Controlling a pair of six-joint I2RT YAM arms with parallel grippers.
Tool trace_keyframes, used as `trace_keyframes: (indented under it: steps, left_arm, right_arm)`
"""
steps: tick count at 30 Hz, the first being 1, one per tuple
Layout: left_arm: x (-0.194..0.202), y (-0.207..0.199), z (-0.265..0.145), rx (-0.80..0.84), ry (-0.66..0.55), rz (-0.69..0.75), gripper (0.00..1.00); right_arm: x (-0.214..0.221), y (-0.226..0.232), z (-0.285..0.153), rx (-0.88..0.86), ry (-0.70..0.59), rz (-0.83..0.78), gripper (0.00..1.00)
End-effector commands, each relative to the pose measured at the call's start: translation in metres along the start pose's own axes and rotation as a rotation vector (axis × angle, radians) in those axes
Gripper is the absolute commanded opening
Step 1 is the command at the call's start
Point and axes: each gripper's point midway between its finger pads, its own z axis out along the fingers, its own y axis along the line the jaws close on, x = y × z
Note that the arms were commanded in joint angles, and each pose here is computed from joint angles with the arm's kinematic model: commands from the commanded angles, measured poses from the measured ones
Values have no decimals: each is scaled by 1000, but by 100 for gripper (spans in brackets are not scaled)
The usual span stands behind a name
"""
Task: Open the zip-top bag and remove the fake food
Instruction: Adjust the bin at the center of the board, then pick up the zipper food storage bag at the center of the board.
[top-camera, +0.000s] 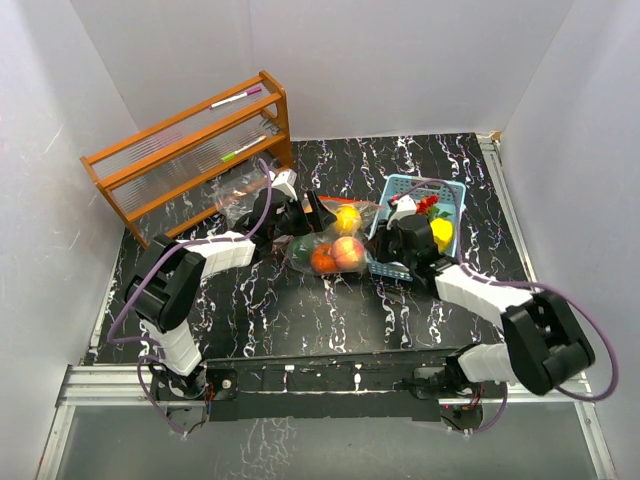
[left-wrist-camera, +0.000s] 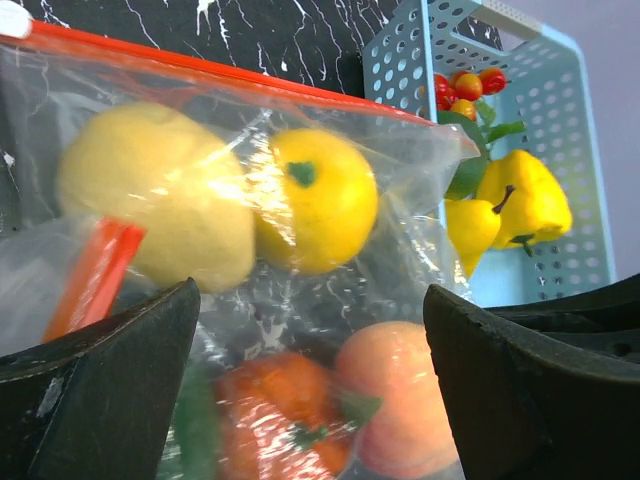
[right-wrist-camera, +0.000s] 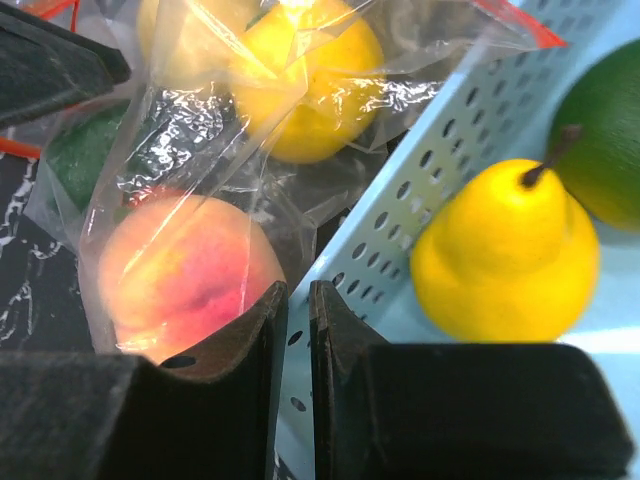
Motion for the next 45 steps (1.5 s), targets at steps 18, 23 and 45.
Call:
trace_keyframes:
  steps: [18,23,45]
  left_arm:
    - [-23,6,-22,-50,-51,21,94]
    - [-18,4,-13,-22,-27,9,94]
    - [-4,-10,-21,79,8,-18,42]
  right_arm:
    - [-25,95,40,-191,-47,-43,19]
    - [-76,78,10,-94,-157,-72,29]
    - [-132,41,106,-200,-75,-8,86]
